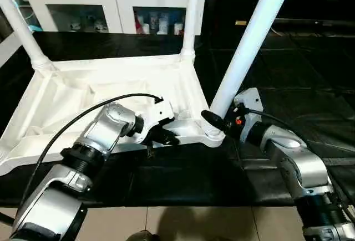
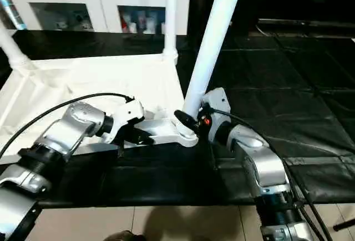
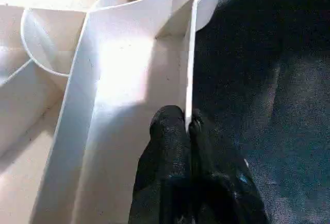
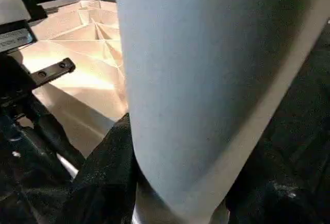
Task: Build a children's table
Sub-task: Insert table leg to table base
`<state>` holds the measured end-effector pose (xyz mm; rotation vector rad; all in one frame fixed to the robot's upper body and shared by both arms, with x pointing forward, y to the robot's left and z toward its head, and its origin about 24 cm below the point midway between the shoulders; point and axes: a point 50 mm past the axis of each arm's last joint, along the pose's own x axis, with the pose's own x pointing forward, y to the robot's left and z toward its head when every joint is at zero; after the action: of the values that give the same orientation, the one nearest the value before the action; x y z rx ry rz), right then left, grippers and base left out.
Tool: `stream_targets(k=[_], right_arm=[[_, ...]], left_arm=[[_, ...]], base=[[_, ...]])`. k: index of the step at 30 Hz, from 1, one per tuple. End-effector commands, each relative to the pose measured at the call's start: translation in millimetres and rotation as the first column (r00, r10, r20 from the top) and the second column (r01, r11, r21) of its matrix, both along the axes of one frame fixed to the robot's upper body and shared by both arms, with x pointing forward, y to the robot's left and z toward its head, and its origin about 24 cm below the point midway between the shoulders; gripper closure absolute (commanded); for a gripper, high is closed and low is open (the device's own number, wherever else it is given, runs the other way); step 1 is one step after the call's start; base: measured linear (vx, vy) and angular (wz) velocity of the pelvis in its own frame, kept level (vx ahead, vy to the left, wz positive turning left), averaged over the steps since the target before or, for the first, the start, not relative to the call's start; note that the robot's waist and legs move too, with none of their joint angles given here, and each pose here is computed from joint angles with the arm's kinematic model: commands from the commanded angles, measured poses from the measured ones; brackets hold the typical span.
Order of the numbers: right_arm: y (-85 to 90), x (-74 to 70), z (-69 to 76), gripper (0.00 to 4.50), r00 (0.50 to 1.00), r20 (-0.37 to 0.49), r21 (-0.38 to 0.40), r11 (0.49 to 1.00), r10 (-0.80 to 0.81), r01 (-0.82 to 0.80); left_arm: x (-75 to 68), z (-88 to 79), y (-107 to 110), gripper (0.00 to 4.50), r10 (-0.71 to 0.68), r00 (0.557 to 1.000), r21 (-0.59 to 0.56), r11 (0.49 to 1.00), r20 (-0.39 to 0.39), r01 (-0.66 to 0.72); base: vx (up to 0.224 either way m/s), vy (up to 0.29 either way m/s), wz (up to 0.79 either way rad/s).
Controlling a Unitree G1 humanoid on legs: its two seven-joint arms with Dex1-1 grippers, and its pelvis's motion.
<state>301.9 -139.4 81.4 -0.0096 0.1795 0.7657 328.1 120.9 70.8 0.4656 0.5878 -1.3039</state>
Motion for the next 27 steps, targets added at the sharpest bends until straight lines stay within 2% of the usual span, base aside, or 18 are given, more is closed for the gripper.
stream_targets(k=[1, 3, 5, 7, 8, 20, 26, 27], right_arm=[[-1.5, 0.8, -1.7, 2.56, 1.000, -0.005, -0.003, 1.000, -0.006, 0.006], [-1.7, 0.4, -2.0, 2.56, 1.000, -0.006, -0.003, 1.000, -0.006, 0.006], [-2.3, 0.0, -1.9, 2.56, 1.000, -0.006, -0.003, 1.000, -0.007, 0.007], [-3.8, -0.7, -1.5, 2.56, 1.000, -0.005, -0.003, 1.000, -0.011, 0.011], [-4.3, -0.9, -1.5, 2.56, 1.000, -0.005, -0.004, 1.000, -0.013, 0.013], [-3.6, -3.5, -2.8, 2.56, 1.000, -0.010, -0.003, 1.000, -0.013, 0.013], [-2.2, -3.3, -2.8, 2.56, 1.000, -0.009, -0.003, 1.000, -0.008, 0.008], [-2.1, -3.3, -2.8, 2.56, 1.000, -0.009, -0.004, 1.000, -0.008, 0.008]], left_arm=[[0.7, 6.3, 0.5, 4.50, -0.018, 0.998, -0.044, 0.999, 0.057, 0.021], [1.6, 8.7, -4.6, 4.50, -0.020, 0.996, -0.086, 0.996, 0.089, 0.028], [2.1, 9.3, -6.6, 4.06, -0.012, 0.997, -0.097, 0.995, 0.083, 0.020], [2.5, 10.9, -9.4, 4.06, -0.020, 0.996, -0.108, 0.994, 0.089, 0.030], [3.0, 11.6, -10.6, 3.92, -0.025, 0.994, -0.107, 0.994, 0.107, 0.037], [6.1, 9.3, -13.9, 3.90, -0.050, 0.994, -0.117, 0.991, 0.099, 0.061], [8.6, 5.3, -13.1, 3.90, -0.063, 0.994, -0.086, 0.994, 0.090, 0.071], [8.6, 5.0, -13.0, 3.62, -0.064, 0.994, -0.086, 0.994, 0.087, 0.071]], base=[[0.000, 0.000, 0.00], [0.000, 0.000, 0.00], [0.000, 0.000, 0.00], [0.000, 0.000, 0.00], [0.000, 0.000, 0.00], [0.000, 0.000, 0.00], [0.000, 0.000, 0.00], [0.000, 0.000, 0.00]])
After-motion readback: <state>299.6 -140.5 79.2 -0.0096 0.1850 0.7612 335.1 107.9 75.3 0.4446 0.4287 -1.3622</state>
